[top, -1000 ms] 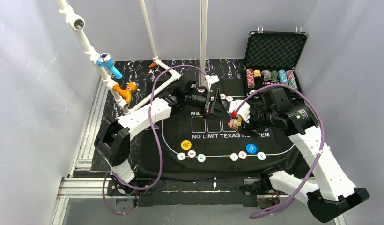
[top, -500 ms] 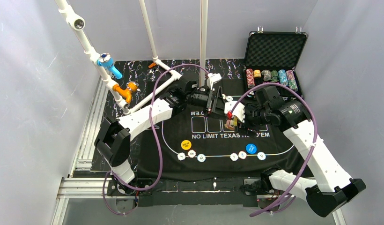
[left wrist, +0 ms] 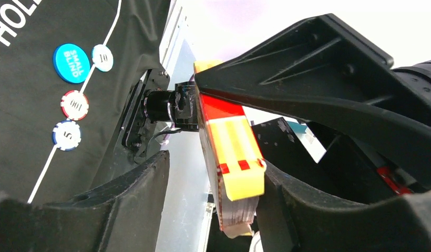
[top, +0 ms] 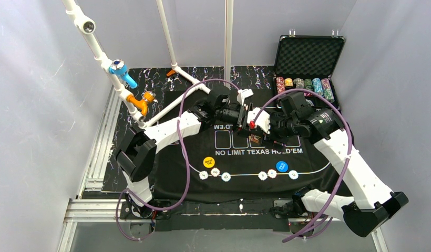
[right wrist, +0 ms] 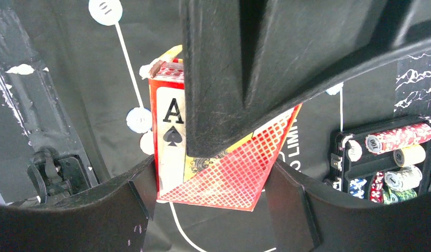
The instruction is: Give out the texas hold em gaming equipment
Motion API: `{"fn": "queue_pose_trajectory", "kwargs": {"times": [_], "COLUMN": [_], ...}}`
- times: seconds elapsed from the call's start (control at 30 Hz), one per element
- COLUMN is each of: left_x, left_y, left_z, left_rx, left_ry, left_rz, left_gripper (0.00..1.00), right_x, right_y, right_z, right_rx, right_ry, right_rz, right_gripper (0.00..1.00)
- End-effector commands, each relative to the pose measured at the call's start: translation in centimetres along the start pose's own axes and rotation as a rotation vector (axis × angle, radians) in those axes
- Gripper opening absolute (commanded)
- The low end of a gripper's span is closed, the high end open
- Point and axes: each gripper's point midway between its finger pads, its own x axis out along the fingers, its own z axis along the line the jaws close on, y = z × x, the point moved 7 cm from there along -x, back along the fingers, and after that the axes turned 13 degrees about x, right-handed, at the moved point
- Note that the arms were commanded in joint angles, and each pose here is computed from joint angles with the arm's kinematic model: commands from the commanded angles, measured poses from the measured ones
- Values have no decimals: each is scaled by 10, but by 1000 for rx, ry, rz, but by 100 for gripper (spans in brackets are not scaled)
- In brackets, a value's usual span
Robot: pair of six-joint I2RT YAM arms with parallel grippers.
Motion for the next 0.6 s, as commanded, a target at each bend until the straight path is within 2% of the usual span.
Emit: {"fn": "queue_pose_trajectory", "kwargs": {"times": [0.0,0.13,0.2,0.27,0.3,0.33,0.37,0.47,0.57], "left_x": [1,1,-1,-4,-6,-9,-11,-19,-26], "left_y": [-7,-10,-12,-15,-17,-19,-20,-25,-32], "left_z": [-14,-17,-21,-24,-25,-26,-26,-29,-32], "left_rx": [13,21,23,29,36,45,48,59,87], "left_ry": [28,43,65,94,104,111,116,136,155], "left_rz": [-6,-7,-4,-5,-8,-14,-20,-35,-56], "left_gripper": [52,33,21,10,4,0,0,0,0], "right_x": [-9,-12,-15,-19,-21,-24,-29,-50,-66], "right_y": [-26,-31,-32,-33,-33,-34,-36,-42,-49], "right_z": [-10,-10,-12,-15,-18,-20,-20,-19,-8], "right_rx": [-14,-20,10,86,142,198,254,349,412], "right_ry": [71,77,103,162,207,249,285,359,251], "right_rz": [-78,-81,-81,-85,-97,-111,-133,-194,-206], "right_gripper": [1,1,27,67,84,95,98,98,98]}}
